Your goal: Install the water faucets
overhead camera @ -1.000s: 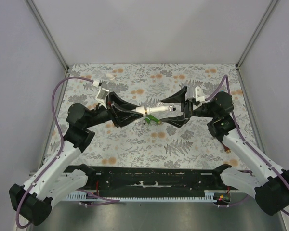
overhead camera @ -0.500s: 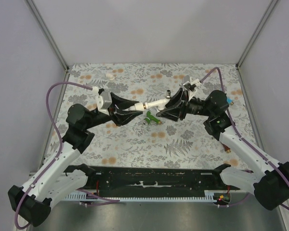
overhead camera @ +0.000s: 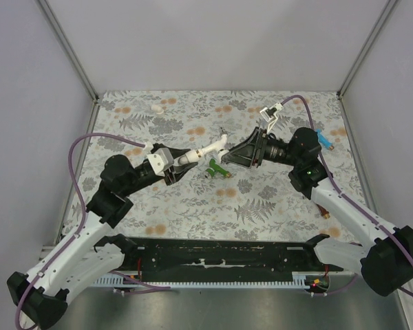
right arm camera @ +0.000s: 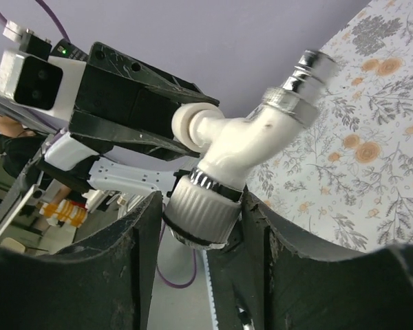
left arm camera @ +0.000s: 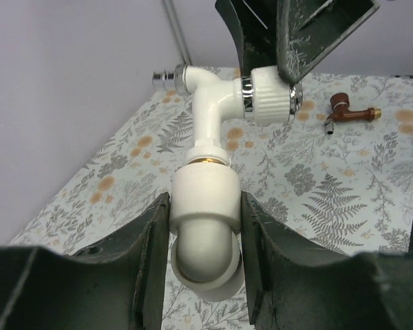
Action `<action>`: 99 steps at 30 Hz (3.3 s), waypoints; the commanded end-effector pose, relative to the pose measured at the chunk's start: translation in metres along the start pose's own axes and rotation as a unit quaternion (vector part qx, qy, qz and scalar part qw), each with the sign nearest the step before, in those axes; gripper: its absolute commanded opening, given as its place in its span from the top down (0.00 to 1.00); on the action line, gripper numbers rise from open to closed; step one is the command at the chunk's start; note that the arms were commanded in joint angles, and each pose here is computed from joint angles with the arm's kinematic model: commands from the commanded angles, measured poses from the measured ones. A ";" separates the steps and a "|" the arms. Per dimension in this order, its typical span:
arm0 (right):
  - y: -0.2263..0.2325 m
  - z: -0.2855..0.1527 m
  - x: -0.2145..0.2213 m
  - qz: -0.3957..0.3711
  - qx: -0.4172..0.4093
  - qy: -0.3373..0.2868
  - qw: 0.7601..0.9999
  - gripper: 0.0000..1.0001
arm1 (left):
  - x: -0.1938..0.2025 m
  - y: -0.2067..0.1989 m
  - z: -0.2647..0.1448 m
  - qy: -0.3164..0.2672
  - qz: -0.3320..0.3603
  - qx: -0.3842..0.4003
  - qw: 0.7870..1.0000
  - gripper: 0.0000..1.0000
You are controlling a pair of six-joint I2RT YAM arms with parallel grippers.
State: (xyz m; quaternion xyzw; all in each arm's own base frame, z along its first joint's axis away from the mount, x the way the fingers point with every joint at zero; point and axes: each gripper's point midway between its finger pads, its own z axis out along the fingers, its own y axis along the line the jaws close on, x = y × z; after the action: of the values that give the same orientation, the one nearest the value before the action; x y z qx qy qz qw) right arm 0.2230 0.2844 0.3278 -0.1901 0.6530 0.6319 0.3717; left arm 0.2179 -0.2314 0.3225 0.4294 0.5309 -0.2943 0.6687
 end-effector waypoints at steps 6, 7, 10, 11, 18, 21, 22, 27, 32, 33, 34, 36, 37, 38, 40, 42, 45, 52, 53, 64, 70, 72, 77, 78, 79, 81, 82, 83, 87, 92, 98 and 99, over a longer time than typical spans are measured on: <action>0.013 0.002 -0.010 0.037 -0.016 -0.015 0.999 0.37 | 0.003 0.019 -0.011 0.033 0.077 -0.058 0.995 0.98; 0.013 0.003 -0.012 0.034 -0.015 -0.017 0.999 0.35 | 0.004 0.017 -0.010 0.033 0.079 -0.054 0.995 0.98; 0.011 0.006 -0.018 0.016 -0.005 -0.017 1.000 0.30 | 0.004 0.012 -0.009 0.032 0.074 -0.039 0.996 0.98; 0.010 0.007 -0.021 0.011 -0.003 -0.019 1.000 0.27 | 0.003 0.011 -0.008 0.032 0.073 -0.037 0.996 0.98; 0.006 0.006 -0.041 -0.077 0.033 -0.025 0.996 0.14 | 0.004 0.004 -0.001 0.027 0.035 -0.023 0.999 0.98; 0.003 -0.006 -0.044 -0.162 0.065 -0.015 0.985 0.11 | 0.000 0.005 0.002 0.020 0.005 -0.029 0.999 0.98; 0.004 -0.012 -0.044 -0.192 0.076 -0.015 0.978 0.09 | -0.002 0.006 0.001 0.018 -0.006 -0.034 0.999 0.98; -0.006 -0.045 -0.020 -0.333 0.112 0.017 0.936 0.05 | -0.008 0.004 0.006 0.004 -0.045 -0.032 0.998 0.98; -0.012 -0.067 0.007 -0.404 0.117 0.045 0.906 0.02 | -0.009 -0.003 0.010 0.000 -0.064 -0.012 0.998 0.98; -0.011 -0.069 0.013 -0.414 0.108 0.051 0.902 0.02 | -0.010 -0.004 0.011 -0.002 -0.068 -0.008 0.998 0.98; -0.010 -0.070 0.016 -0.421 0.103 0.053 0.900 0.02 | -0.011 -0.006 0.012 -0.004 -0.071 -0.001 0.997 0.98; -0.013 -0.070 0.021 -0.438 0.093 0.052 0.893 0.02 | -0.013 -0.013 0.013 -0.011 -0.079 0.019 0.997 0.98; -0.014 -0.068 0.021 -0.445 0.087 0.049 0.890 0.02 | -0.015 -0.017 0.014 -0.017 -0.085 0.033 0.996 0.98; -0.014 -0.066 0.022 -0.450 0.079 0.046 0.888 0.02 | -0.018 -0.023 0.015 -0.023 -0.089 0.050 0.994 0.98; -0.015 -0.062 0.024 -0.455 0.061 0.046 0.887 0.02 | -0.021 -0.033 0.017 -0.036 -0.106 0.078 0.991 0.98; -0.016 -0.056 0.025 -0.460 0.045 0.045 0.886 0.02 | -0.025 -0.041 0.018 -0.044 -0.116 0.105 0.987 0.98; -0.010 -0.050 0.024 -0.464 0.019 0.043 0.885 0.02 | -0.028 -0.050 0.019 -0.048 -0.126 0.135 0.982 0.98; 0.011 -0.039 0.019 -0.457 -0.045 0.049 0.887 0.02 | -0.024 -0.058 0.022 -0.038 -0.138 0.163 0.976 0.98; 0.014 -0.037 0.018 -0.452 -0.051 0.050 0.889 0.03 | -0.024 -0.058 0.022 -0.038 -0.138 0.164 0.976 0.98; -0.004 -0.013 0.010 -0.143 0.015 0.059 0.988 1.00 | -0.026 -0.058 0.005 -0.053 -0.026 0.157 0.986 0.98; -0.025 0.000 0.027 0.109 0.044 0.071 0.991 1.00 | -0.022 -0.048 -0.006 -0.043 0.047 0.118 0.991 0.98; -0.037 0.002 0.030 0.153 0.045 0.065 0.985 0.86 | -0.024 -0.047 -0.010 -0.044 0.064 0.112 0.991 0.98; -0.041 0.004 0.008 0.154 0.012 0.045 0.987 0.48 | -0.029 -0.042 -0.016 -0.049 0.078 0.089 0.992 0.98; -0.037 0.004 -0.002 0.139 0.005 0.036 0.990 0.43 | -0.030 -0.040 -0.017 -0.050 0.077 0.080 0.993 0.98; -0.035 0.001 -0.011 0.119 0.003 0.028 0.992 0.35 | -0.031 -0.037 -0.017 -0.049 0.074 0.071 0.994 0.98; -0.029 -0.004 -0.026 0.064 0.008 0.018 0.998 0.20 | -0.032 -0.031 -0.017 -0.047 0.061 0.051 0.996 0.98; -0.027 -0.008 -0.031 0.023 0.017 0.016 0.999 0.02 | -0.031 -0.026 -0.016 -0.045 0.049 0.038 0.997 0.98; -0.025 -0.011 -0.033 -0.001 0.030 0.018 0.999 0.02 | -0.032 -0.022 -0.015 -0.047 0.041 0.025 0.998 0.98; -0.020 -0.028 -0.037 -0.155 0.068 0.011 0.985 0.02 | -0.033 -0.011 -0.012 -0.048 0.007 -0.009 0.999 0.98; -0.017 -0.049 -0.035 -0.279 0.094 -0.024 0.955 0.02 | -0.032 -0.004 -0.009 -0.048 -0.030 -0.028 0.998 0.98; -0.004 -0.063 -0.020 -0.388 0.071 -0.011 0.919 0.02 | -0.030 -0.011 0.006 -0.044 -0.115 -0.005 0.992 0.98; -0.005 -0.065 -0.017 -0.417 0.068 -0.004 0.907 0.02 | -0.031 -0.013 0.008 -0.044 -0.135 0.004 0.990 0.98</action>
State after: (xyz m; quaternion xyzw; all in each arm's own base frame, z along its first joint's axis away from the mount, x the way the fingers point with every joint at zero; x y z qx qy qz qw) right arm 0.2216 0.2229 0.3429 -0.3402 0.5937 0.4446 0.5780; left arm 0.2043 -0.2373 0.3124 0.3893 0.5681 -0.3394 0.6407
